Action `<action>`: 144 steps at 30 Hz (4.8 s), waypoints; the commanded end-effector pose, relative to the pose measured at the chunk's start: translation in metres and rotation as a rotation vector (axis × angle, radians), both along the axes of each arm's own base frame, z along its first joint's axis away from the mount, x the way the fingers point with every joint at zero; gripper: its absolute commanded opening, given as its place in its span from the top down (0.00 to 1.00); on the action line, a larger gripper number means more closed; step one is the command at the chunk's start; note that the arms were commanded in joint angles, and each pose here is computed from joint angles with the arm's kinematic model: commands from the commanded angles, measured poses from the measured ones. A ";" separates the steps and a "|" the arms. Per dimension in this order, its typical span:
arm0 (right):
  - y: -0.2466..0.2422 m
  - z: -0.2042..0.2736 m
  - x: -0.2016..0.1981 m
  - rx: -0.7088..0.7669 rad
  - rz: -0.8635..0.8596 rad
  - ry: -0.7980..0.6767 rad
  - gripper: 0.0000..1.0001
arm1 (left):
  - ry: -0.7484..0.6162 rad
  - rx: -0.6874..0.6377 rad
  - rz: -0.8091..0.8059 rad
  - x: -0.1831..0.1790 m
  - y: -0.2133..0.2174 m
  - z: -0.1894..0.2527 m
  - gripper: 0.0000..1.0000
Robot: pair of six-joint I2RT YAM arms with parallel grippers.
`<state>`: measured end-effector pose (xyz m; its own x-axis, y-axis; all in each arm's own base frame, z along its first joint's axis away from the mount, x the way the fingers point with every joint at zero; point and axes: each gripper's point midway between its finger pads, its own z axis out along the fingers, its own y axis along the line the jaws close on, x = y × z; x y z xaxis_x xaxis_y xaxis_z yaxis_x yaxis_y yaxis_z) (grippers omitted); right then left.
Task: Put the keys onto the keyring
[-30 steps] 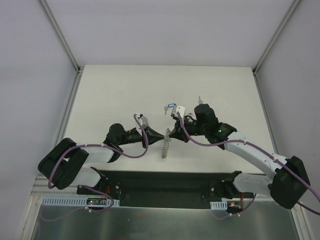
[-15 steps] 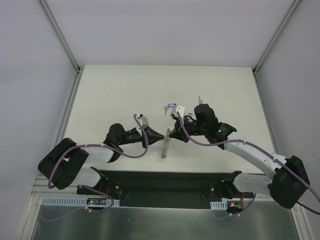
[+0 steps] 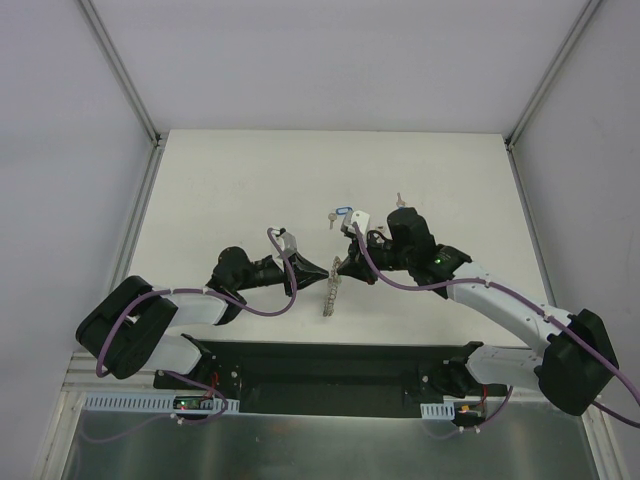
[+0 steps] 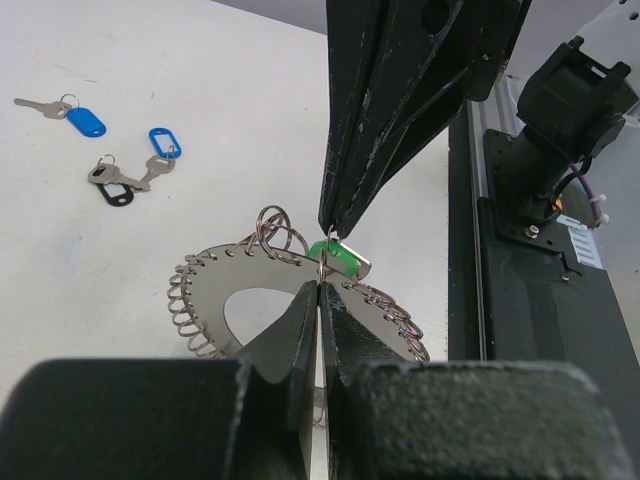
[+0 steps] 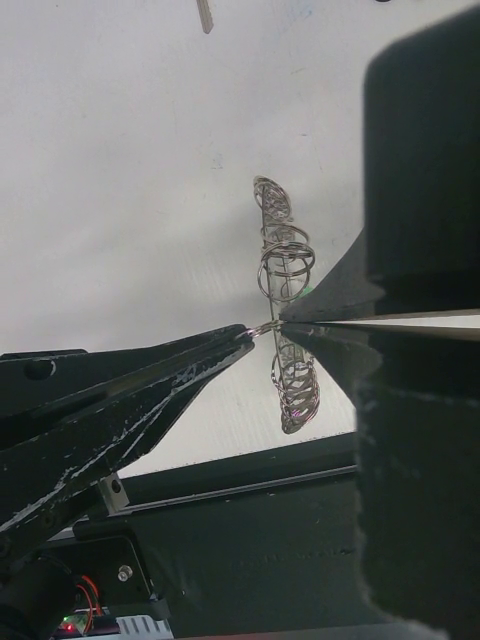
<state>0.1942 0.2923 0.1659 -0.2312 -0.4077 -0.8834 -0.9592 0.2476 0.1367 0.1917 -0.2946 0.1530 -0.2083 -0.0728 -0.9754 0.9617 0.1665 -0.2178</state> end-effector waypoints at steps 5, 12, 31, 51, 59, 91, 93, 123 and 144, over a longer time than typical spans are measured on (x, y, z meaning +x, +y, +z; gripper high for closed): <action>0.003 0.016 0.010 0.039 -0.028 -0.045 0.99 | -0.251 -0.162 -0.027 -0.005 0.002 0.058 1.00; 0.000 0.018 0.011 0.043 -0.042 -0.055 0.99 | -0.253 -0.163 -0.025 -0.005 0.002 0.059 1.00; 0.006 0.020 0.004 0.067 0.020 -0.045 0.99 | -0.245 -0.161 -0.021 -0.003 0.001 0.058 1.00; 0.008 0.018 -0.003 0.076 0.055 -0.021 0.99 | -0.246 -0.161 -0.023 -0.004 0.002 0.058 1.00; 0.012 0.023 -0.006 0.106 0.091 -0.030 0.99 | -0.243 -0.161 -0.023 -0.003 0.001 0.058 1.00; -0.014 0.017 -0.002 0.035 -0.048 -0.041 0.99 | -0.236 -0.168 -0.030 -0.005 0.001 0.061 1.00; -0.026 0.014 0.002 0.006 -0.121 -0.039 0.99 | -0.241 -0.172 -0.036 -0.006 0.001 0.063 1.00; -0.130 -0.106 0.046 -0.518 -0.777 0.321 0.99 | -0.290 -0.197 0.029 -0.005 0.014 0.074 1.00; -0.069 -0.111 0.076 -0.503 -0.680 0.182 0.71 | -0.305 -0.153 0.053 -0.011 0.023 0.068 1.00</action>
<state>0.2554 0.2086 0.0256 -0.7389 -0.4832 -0.4696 -0.5504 0.8349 0.0071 0.1828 -0.2771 0.1861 -0.0638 -0.1436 -0.9876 0.9766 0.1947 -0.0914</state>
